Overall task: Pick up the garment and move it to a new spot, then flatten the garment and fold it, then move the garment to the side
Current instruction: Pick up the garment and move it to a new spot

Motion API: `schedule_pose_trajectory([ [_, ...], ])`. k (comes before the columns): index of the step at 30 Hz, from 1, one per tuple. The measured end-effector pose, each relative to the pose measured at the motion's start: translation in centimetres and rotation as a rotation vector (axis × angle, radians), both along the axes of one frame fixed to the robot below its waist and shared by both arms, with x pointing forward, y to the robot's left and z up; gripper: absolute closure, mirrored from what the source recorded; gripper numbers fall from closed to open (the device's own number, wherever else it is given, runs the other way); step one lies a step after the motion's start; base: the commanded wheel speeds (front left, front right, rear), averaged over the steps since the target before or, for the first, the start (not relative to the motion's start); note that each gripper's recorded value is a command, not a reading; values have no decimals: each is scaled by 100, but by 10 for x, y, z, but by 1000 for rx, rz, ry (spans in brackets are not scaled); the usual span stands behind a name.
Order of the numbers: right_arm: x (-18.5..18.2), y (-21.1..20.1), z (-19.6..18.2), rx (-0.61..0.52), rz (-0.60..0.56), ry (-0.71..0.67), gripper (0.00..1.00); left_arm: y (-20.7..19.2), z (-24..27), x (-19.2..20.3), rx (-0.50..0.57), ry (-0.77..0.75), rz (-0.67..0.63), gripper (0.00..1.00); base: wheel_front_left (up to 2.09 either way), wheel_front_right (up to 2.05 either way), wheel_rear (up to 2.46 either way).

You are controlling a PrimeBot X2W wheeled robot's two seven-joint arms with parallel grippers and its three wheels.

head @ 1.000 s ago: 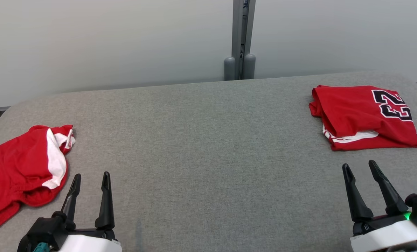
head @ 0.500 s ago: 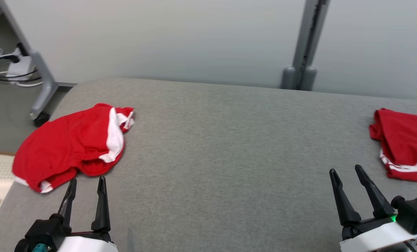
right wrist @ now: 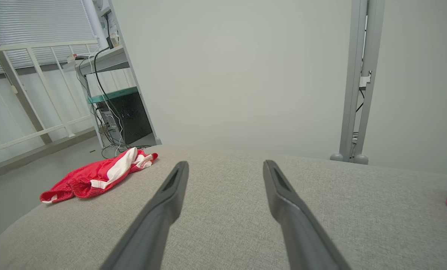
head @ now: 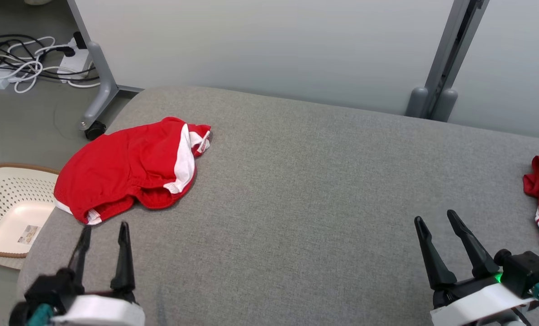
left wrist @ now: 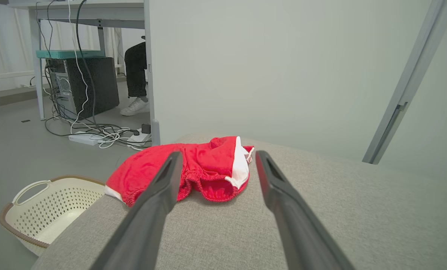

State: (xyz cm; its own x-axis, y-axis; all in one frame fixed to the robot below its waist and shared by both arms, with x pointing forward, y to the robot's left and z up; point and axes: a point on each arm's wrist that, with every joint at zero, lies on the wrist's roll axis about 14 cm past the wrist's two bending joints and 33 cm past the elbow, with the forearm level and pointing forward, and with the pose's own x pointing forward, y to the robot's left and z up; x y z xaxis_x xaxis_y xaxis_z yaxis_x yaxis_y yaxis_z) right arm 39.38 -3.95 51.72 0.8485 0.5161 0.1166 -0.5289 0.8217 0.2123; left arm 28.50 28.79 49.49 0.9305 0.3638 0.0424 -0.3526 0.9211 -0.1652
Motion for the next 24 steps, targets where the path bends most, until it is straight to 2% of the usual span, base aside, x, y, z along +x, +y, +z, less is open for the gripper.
schedule_pose_trajectory([
  [7, 13, -2, -8, -8, 3, 12, 0, 28, 27, 55, 78, 84, -57, 0, 0, 0, 0],
  [13, 24, -7, -20, -10, -7, 38, 0, 43, 12, 113, 31, 330, -148, 0, 0, 0, 0],
  [18, 33, -18, -26, -13, -41, 51, 0, 27, -30, 145, -72, 607, -248, 0, 0, 0, 0],
  [24, 42, -33, -34, -19, -83, 63, 0, 28, -63, 168, -140, 738, -261, 0, 0, 0, 0],
])
